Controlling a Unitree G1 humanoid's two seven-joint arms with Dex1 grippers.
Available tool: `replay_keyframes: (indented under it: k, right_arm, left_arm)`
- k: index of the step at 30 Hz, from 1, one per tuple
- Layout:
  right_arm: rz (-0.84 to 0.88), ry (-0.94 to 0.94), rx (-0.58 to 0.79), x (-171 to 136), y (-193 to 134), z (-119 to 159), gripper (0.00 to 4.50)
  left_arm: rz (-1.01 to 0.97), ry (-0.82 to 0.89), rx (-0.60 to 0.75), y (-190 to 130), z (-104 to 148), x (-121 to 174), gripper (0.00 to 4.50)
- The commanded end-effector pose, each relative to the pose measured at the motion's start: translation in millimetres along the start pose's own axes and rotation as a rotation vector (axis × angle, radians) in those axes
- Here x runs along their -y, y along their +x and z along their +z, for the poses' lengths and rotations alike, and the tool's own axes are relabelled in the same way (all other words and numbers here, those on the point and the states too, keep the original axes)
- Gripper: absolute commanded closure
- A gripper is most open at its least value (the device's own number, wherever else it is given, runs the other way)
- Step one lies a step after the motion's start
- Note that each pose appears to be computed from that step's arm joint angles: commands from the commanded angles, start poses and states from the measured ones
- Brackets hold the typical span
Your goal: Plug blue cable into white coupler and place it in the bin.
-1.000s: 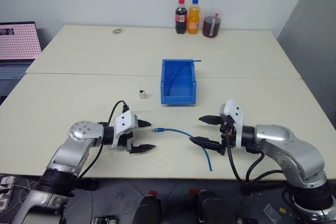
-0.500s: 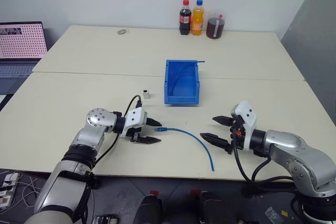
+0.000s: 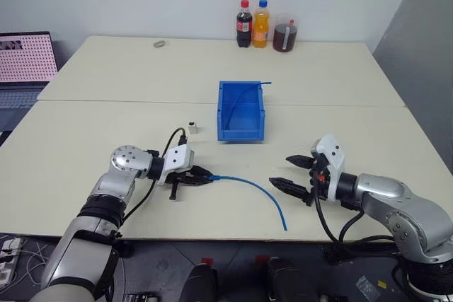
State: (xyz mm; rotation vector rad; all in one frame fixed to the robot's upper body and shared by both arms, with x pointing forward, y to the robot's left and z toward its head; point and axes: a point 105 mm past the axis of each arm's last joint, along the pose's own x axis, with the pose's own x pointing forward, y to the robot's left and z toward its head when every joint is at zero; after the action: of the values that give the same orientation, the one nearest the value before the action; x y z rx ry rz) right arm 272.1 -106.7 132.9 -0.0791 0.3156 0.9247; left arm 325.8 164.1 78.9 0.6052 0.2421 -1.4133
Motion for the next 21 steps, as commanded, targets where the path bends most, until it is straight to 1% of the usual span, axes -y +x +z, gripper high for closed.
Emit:
replay_keyframes:
  k: [1,4,6,8,11,14,16,18,21]
  right_arm:
    - [0.038,-0.037,0.051,-5,4,15,0.00]
    - [0.051,-0.045,0.060,-10,5,20,0.00]
    - [0.053,-0.030,0.075,-13,3,24,0.00]
    - [0.083,0.069,0.120,-19,-2,30,0.00]
    - [0.156,0.190,0.166,-32,-7,36,0.00]
    - [0.229,0.250,0.172,-44,-7,40,0.00]
    - [0.260,0.268,0.172,-50,-3,43,0.00]
    - [0.282,0.286,0.164,-53,5,43,0.00]
    - [0.294,0.321,0.163,-51,13,44,0.00]
  left_arm:
    - [0.027,-0.093,-0.053,-9,-16,5,4.27]
    - [0.126,-0.198,0.001,-8,-6,-8,4.27]
    - [0.206,-0.289,0.078,-14,9,-15,4.27]
    - [0.255,-0.408,0.188,-20,28,-14,4.27]
    - [0.241,-0.557,0.327,-20,55,2,4.27]
    - [0.237,-0.601,0.372,-10,72,14,4.27]
    - [0.239,-0.617,0.409,-2,85,17,4.27]
    - [0.222,-0.683,0.503,1,104,16,4.27]
    - [0.212,-0.742,0.561,3,114,17,4.27]
